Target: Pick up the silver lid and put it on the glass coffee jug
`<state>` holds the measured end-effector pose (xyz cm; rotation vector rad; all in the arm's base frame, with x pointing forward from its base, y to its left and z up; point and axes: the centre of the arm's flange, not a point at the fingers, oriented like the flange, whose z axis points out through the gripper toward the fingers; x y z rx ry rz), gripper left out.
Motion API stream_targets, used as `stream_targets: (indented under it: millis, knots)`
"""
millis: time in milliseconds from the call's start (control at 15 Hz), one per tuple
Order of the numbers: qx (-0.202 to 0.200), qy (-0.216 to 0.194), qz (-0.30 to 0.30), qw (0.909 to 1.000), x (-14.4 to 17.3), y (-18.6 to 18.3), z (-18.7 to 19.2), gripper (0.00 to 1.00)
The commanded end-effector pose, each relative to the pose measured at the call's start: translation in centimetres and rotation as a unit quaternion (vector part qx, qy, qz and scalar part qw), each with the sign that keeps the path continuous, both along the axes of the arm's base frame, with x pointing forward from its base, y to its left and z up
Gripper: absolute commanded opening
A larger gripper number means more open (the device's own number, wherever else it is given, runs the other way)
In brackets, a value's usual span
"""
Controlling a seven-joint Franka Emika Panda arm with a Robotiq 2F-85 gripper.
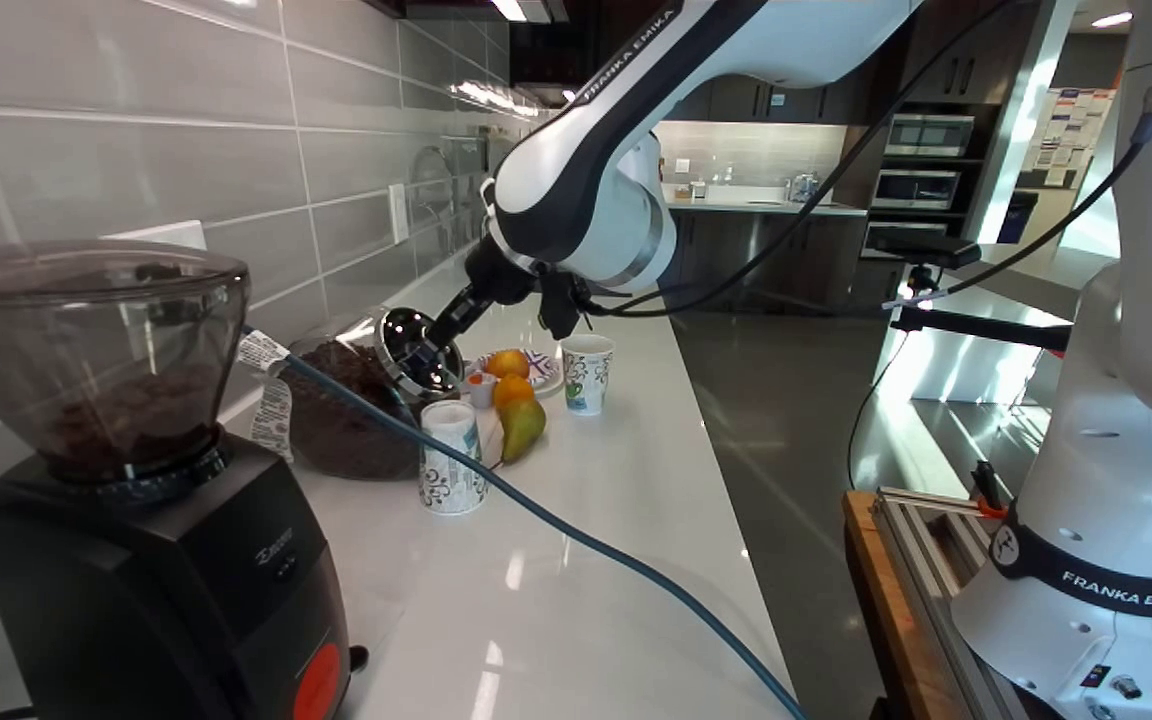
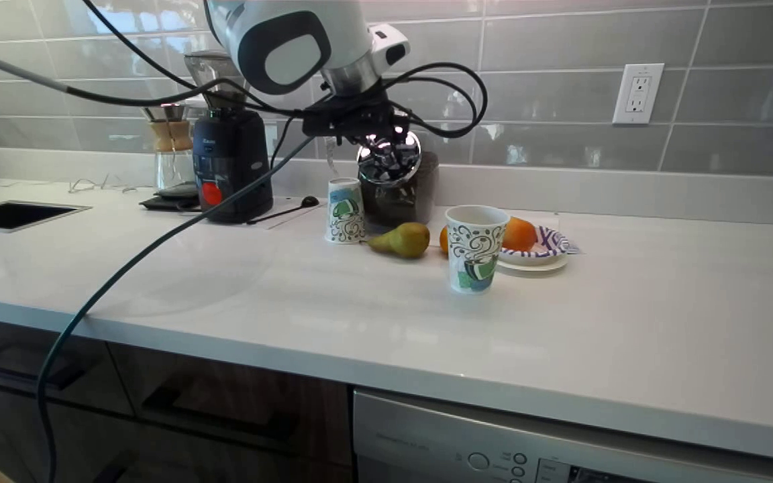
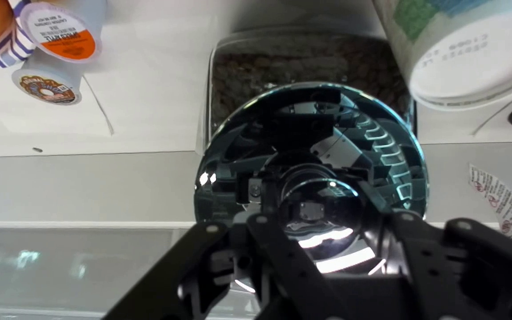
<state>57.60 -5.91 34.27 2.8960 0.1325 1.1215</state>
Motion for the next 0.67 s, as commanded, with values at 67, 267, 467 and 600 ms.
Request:
stream_targets:
  millis: [67, 267, 467, 600]
  knots:
    - [-0.003, -0.011, 0.014, 0.9998, -0.2, -1.1, -1.2, 0.71]
    - [-0.007, -0.007, 0.016, 0.9998, -0.5, -1.0, -0.5, 0.87]
    - [-0.013, 0.000, -0.001, 0.9999, -1.1, -1.1, 1.0, 1.00]
    - [-0.015, 0.019, -0.022, 0.9995, -2.1, -1.6, 1.3, 1.00]
